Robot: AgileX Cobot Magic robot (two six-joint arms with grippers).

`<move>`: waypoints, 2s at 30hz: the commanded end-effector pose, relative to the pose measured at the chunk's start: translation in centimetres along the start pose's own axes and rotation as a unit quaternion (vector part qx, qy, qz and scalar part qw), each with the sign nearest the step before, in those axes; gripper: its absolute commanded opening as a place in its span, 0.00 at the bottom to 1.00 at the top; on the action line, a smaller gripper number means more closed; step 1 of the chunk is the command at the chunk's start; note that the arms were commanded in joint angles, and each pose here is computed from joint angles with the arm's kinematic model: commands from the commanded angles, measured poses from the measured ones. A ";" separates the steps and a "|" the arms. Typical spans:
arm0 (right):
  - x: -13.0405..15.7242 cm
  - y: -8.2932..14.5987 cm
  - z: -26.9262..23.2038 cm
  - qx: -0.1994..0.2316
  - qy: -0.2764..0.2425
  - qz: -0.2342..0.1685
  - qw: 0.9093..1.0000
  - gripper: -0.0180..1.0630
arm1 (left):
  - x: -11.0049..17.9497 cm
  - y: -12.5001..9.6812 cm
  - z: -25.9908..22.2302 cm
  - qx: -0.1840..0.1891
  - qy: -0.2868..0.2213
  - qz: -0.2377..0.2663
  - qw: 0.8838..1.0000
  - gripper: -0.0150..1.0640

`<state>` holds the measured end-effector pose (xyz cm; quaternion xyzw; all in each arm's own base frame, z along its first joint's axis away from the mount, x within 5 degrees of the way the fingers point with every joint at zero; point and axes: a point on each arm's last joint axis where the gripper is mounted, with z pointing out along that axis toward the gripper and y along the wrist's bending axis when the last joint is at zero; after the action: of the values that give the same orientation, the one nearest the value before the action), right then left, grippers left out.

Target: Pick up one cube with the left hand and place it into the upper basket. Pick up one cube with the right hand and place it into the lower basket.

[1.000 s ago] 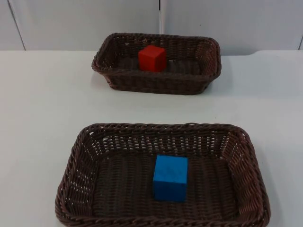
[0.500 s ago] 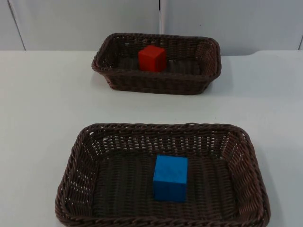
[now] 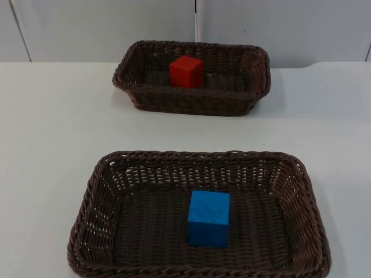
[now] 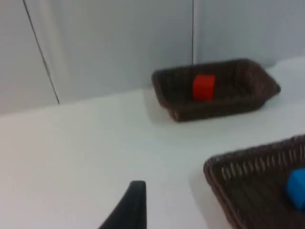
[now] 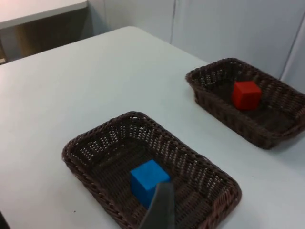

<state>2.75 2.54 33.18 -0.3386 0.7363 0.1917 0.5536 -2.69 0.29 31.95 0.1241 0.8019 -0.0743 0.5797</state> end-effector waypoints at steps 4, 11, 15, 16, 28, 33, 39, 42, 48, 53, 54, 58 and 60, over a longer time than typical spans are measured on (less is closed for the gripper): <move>1.0 -0.2 -1.8 0.016 -0.008 0.013 1.000 0.68 | 2.4 0.1 2.7 -0.001 0.052 -0.013 0.999 0.99; 3.1 -0.5 -4.2 0.037 -0.001 0.041 0.998 0.68 | 3.2 0.6 3.2 -0.028 0.071 -0.035 0.996 0.99; 3.7 -0.4 -4.8 0.038 0.003 0.048 0.998 0.68 | 3.2 0.5 3.3 -0.025 0.074 -0.037 0.996 0.99; 3.9 -0.4 -4.8 0.038 0.015 0.050 0.998 0.68 | 3.2 0.5 3.3 -0.024 0.074 -0.038 0.996 0.99; 6.3 -0.1 -2.7 0.034 0.079 0.063 0.994 0.68 | 3.2 0.4 3.3 -0.017 0.074 -0.034 0.997 0.99; 6.3 -0.1 -2.7 0.034 0.079 0.063 0.994 0.68 | 3.2 0.4 3.3 -0.017 0.074 -0.032 0.997 0.99; 6.3 -0.1 -2.7 0.034 0.079 0.063 0.994 0.68 | 3.2 0.4 3.3 -0.017 0.074 -0.032 0.997 0.99; 6.3 0.0 -2.7 0.026 0.079 0.057 0.995 0.68 | 3.2 0.4 3.3 -0.017 0.074 -0.032 0.997 0.99; 6.3 0.1 -2.7 0.021 0.079 0.054 0.995 0.68 | 3.2 0.4 3.3 -0.017 0.074 -0.032 0.997 0.99; 6.3 0.2 -2.7 0.014 0.079 0.048 0.996 0.68 | 3.2 0.4 3.3 -0.017 0.074 -0.032 0.997 0.99; 6.3 0.3 -2.7 0.010 0.079 0.044 0.996 0.69 | 3.2 0.4 3.3 -0.017 0.074 -0.032 0.997 0.99; 6.3 0.3 -2.7 0.009 0.079 0.044 0.996 0.82 | 3.2 0.4 3.3 -0.017 0.074 -0.032 0.997 0.99; 6.3 0.3 -2.7 0.009 0.079 0.044 0.996 0.97 | 3.2 0.4 3.3 -0.017 0.074 -0.032 0.997 0.99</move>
<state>-0.26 -0.86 27.97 -0.3115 0.7982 0.1780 0.4839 -0.56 0.21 27.91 0.0910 0.8484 -0.0646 0.5174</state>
